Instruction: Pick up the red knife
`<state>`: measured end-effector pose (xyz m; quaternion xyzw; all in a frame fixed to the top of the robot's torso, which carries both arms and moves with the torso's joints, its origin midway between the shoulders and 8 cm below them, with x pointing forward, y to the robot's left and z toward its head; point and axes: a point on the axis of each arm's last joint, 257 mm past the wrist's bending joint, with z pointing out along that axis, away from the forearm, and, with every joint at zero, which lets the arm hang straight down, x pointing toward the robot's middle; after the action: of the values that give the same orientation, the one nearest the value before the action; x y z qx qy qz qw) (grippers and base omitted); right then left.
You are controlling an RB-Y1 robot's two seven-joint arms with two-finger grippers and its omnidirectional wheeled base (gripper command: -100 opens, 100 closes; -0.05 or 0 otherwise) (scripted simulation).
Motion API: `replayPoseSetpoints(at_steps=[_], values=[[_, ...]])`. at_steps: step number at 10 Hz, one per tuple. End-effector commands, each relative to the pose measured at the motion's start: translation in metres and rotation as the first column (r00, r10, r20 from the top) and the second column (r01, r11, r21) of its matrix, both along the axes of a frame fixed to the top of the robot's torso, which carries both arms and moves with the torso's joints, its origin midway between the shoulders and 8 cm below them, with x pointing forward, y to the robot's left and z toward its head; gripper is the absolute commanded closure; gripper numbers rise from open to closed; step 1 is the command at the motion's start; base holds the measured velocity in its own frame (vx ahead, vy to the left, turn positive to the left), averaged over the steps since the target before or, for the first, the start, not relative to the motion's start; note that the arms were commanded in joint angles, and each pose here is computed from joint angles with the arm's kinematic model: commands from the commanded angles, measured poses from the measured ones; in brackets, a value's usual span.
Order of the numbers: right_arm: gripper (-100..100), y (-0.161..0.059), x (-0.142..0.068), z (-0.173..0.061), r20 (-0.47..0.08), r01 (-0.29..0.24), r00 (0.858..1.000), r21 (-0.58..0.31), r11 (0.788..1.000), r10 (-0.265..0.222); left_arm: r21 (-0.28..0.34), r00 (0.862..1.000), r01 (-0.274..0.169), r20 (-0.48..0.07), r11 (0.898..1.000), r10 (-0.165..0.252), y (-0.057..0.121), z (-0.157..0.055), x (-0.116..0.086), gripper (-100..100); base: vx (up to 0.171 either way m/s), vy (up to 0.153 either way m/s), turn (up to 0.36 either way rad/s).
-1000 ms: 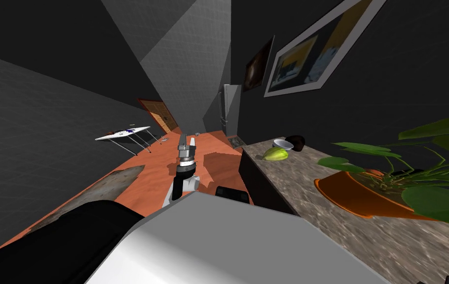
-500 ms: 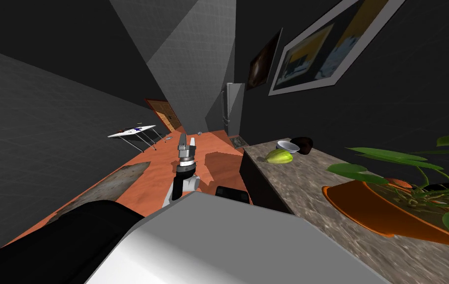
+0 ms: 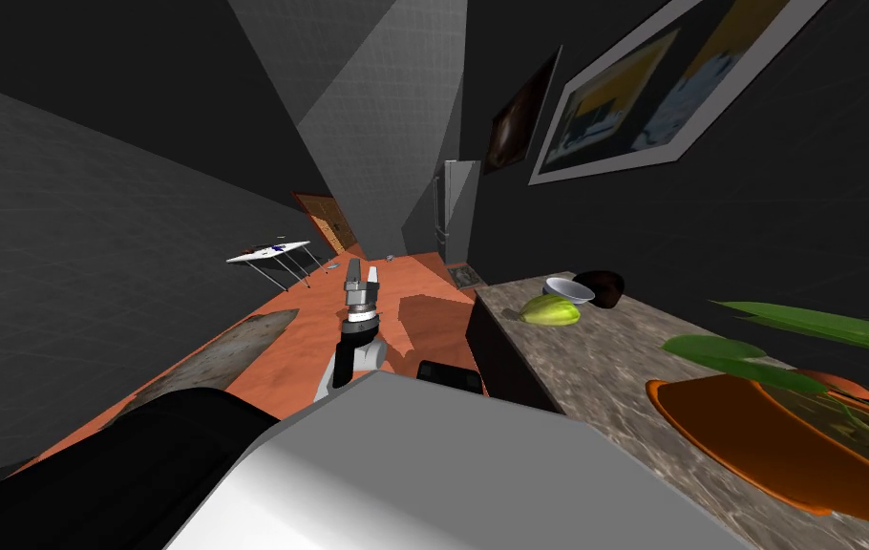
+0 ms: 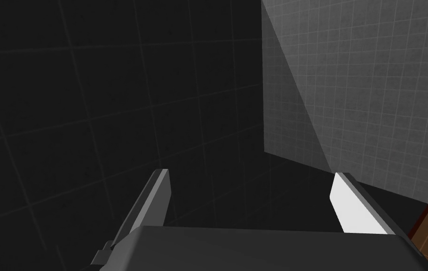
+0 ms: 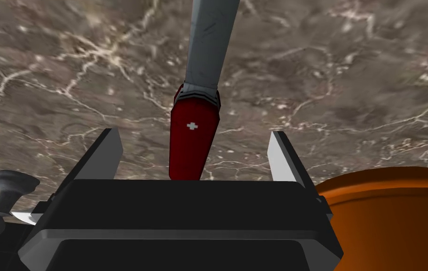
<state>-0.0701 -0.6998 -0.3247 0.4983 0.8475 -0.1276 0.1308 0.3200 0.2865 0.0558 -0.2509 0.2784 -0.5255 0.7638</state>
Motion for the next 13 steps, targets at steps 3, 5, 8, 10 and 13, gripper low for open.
replayPoseSetpoints(at_steps=[3, 5, 8, 10, 13], values=[[-100, 0.001, -0.03, -0.005, 0.0, 0.023, 1.0, 0.001, 1.0, -0.023, 0.0, 1.0, 0.0, 0.0, 1.0, 0.0, 0.0, 0.0, 0.0, 0, 0.029, -0.001, 0.056], [-100, 0.004, -0.043, -0.009, -0.001, 0.033, 0.999, 0.004, 0.999, -0.033, 0.0, 1.0, 0.0, 0.0, 1.0, 0.0, 0.0, 0.0, 0.0, 0, 0.045, -0.007, 0.072], [-100, 0.01, -0.063, -0.018, 0.006, 0.047, 0.999, 0.014, 0.999, -0.047, 0.0, 1.0, 0.0, 0.0, 1.0, 0.0, 0.0, 0.0, 0.0, 0, 0.035, -0.004, 0.055], [-100, 0.018, -0.081, -0.025, -0.006, 0.057, 0.998, 0.028, 0.998, -0.057, 0.0, 1.0, 0.0, 0.0, 1.0, 0.0, 0.0, 0.0, 0.0, 0, 0.028, -0.004, 0.051], [100, 0.016, -0.076, -0.024, -0.005, 0.054, 0.999, 0.022, 0.998, -0.054, 0.0, 1.0, 0.0, 0.0, 1.0, 0.0, 0.0, 0.0, 0.0, 0, 0.005, -0.002, 0.004]])
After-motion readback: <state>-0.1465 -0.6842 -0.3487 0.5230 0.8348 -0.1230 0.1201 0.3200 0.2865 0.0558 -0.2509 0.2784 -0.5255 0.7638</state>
